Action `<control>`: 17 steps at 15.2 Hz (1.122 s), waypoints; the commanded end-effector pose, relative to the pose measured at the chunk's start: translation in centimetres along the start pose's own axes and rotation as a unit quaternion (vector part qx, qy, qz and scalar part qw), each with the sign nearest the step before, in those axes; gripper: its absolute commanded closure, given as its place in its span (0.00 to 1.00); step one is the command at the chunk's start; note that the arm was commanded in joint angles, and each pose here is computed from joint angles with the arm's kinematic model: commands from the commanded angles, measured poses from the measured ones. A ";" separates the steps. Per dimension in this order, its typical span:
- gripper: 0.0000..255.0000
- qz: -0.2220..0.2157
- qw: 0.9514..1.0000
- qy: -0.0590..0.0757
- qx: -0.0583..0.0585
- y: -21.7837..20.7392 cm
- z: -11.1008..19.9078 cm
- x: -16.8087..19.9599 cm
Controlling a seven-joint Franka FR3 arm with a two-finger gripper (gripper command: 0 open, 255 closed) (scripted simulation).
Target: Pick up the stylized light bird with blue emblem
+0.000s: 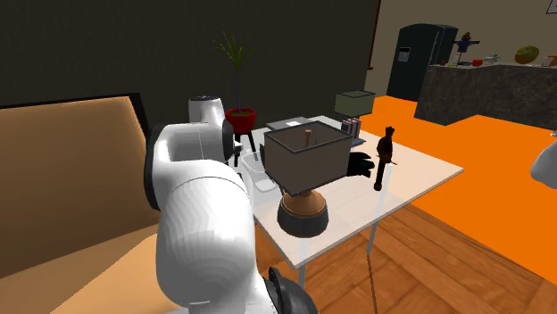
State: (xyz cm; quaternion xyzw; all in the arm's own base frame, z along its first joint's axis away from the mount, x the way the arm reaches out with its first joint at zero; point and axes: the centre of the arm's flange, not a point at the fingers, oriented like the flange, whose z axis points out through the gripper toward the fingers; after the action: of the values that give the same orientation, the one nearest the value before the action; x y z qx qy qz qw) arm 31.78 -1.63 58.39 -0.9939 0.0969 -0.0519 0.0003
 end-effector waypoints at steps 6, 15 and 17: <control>0.00 -0.084 0.990 0.112 0.012 6.4 1.6 -0.5; 0.00 -0.231 0.923 0.306 0.032 17.6 4.4 2.3; 0.00 -0.262 0.900 0.347 0.036 20.0 4.9 3.5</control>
State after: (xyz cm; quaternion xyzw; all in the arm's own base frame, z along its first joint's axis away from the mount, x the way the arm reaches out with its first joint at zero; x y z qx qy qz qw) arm 31.59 -20.41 53.85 -0.9138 -0.1570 -0.3746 -0.0077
